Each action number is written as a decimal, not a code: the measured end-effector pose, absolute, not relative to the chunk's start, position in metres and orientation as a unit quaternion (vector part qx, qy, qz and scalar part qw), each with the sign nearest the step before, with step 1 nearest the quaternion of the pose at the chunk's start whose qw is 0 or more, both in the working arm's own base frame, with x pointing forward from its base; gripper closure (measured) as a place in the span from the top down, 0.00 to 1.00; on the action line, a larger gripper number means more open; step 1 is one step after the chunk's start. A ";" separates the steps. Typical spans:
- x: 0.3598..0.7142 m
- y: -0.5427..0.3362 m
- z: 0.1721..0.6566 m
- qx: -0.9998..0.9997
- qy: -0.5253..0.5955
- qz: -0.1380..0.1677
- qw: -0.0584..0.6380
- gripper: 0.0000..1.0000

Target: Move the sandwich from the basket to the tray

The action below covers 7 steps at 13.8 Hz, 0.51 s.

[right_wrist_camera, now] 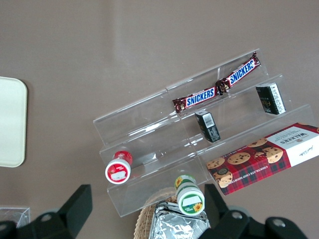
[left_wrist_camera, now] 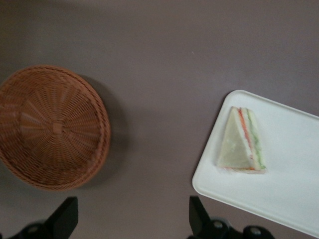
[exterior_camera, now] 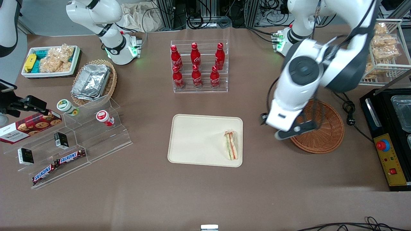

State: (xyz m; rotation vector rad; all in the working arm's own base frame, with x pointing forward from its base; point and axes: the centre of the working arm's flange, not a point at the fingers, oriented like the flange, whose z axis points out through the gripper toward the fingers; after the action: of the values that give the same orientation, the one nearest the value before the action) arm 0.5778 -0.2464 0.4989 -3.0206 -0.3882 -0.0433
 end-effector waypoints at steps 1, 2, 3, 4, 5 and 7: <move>0.573 -0.226 0.510 -0.992 -0.122 -0.012 0.041 1.00; 0.570 -0.205 0.520 -0.993 -0.111 -0.012 0.037 1.00; 0.569 -0.184 0.528 -0.995 -0.096 -0.010 0.038 1.00; 0.568 -0.163 0.535 -0.996 -0.084 -0.006 0.039 1.00; 0.568 -0.144 0.542 -0.996 -0.073 -0.003 0.042 1.00; 0.568 -0.111 0.555 -0.997 -0.054 0.003 0.046 1.00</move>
State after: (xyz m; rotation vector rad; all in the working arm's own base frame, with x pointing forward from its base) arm 0.5680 -0.1107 0.5546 -3.0458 -0.1655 0.0095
